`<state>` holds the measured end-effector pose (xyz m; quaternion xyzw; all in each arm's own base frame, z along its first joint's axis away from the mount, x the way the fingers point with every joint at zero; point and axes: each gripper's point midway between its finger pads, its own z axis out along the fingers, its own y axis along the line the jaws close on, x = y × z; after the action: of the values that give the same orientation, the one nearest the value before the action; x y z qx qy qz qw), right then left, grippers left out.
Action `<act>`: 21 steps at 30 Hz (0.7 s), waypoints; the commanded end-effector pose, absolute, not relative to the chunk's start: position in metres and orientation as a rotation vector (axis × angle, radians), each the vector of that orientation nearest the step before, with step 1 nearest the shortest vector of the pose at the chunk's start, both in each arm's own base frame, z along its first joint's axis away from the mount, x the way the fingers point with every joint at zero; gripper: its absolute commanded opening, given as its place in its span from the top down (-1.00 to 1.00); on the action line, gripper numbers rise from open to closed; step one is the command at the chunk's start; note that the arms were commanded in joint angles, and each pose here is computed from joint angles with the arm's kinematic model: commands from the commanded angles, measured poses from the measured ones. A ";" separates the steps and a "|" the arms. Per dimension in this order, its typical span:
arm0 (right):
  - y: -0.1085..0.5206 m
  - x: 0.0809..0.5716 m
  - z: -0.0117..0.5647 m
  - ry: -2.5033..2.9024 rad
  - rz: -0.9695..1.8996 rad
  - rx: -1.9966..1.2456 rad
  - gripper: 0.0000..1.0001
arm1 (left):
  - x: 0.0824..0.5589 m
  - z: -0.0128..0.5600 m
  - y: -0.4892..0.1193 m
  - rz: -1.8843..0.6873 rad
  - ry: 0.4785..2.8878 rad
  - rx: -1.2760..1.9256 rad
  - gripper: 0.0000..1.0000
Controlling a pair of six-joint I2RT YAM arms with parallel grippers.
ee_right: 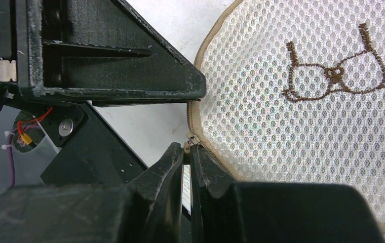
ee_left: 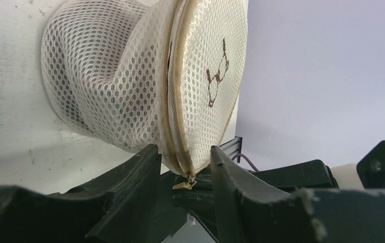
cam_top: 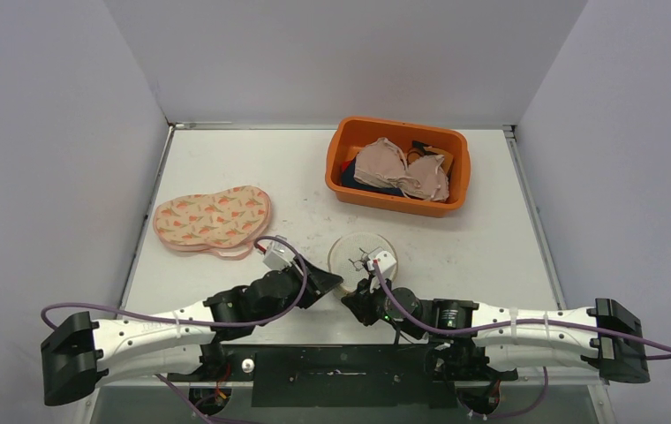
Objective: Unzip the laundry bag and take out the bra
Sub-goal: Unzip the laundry bag at the center of the board.
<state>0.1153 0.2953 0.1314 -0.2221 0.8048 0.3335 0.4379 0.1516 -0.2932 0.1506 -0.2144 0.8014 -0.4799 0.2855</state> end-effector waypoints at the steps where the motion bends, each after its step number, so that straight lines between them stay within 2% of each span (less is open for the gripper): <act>1: 0.310 0.114 0.162 1.923 0.919 -0.531 0.89 | 0.158 0.164 -0.299 -1.338 2.070 -0.610 0.27; 9: 0.310 0.115 0.162 1.926 0.916 -0.530 0.89 | 0.161 0.158 -0.303 -1.314 2.083 -0.600 0.56; 15: 0.303 0.115 0.160 1.936 0.898 -0.520 0.89 | 0.165 0.159 -0.295 -1.293 2.065 -0.612 1.00; 21: 0.293 0.115 0.156 1.949 0.885 -0.498 0.89 | 0.168 0.159 -0.289 -1.288 2.059 -0.622 1.00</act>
<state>0.1148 0.2943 0.1422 -0.2146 0.7974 0.3476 0.4441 0.1579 -0.2951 0.1507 -0.2244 0.7949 -0.4828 0.2910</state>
